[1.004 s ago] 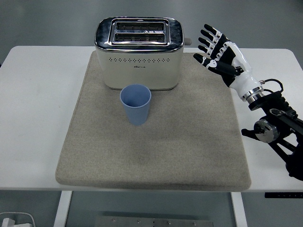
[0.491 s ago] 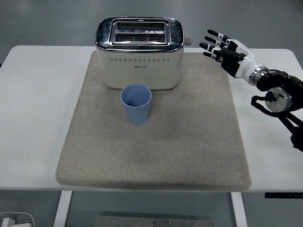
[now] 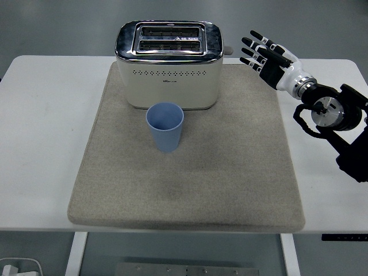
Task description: Put the water cup in front of the bread machine
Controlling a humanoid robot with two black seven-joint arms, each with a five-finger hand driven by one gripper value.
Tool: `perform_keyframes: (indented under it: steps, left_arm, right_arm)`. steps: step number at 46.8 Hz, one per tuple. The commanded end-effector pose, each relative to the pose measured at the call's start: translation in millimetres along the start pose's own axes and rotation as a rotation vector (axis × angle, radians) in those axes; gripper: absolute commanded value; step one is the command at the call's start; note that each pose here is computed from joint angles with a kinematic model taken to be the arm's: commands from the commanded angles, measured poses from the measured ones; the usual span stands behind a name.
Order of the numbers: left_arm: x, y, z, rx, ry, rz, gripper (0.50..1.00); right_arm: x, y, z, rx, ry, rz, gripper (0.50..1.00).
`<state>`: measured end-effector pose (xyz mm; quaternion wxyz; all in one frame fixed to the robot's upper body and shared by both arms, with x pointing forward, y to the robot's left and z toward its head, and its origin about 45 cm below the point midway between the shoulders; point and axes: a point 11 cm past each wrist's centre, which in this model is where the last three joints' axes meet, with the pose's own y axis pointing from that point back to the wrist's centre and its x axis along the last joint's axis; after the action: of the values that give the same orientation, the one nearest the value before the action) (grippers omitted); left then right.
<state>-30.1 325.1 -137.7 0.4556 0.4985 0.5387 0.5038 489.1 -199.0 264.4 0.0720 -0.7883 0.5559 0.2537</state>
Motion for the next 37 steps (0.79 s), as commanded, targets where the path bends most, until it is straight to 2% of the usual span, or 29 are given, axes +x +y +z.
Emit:
perform_keyframes:
  steps: [1, 9, 23, 37]
  left_arm:
    - [0, 0, 0, 0.0, 0.0, 0.0, 1.0]
    - [0, 0, 0, 0.0, 0.0, 0.0, 1.0]
    - [0, 0, 0, 0.0, 0.0, 0.0, 1.0]
    - [0, 0, 0, 0.0, 0.0, 0.0, 1.0]
  right_arm:
    - [-6.4, -3.2, -3.3, 0.021, -0.046, -0.007, 0.926]
    - [-8.6, -4.5, 0.5, 0.019, -0.06, -0.011, 0.926]
    - [9.5, -8.4, 7.9, 0.005, -0.051, 0.05, 0.928]
    - [17.1, -7.5, 8.5, 0.003, -0.043, 0.067, 0.926]
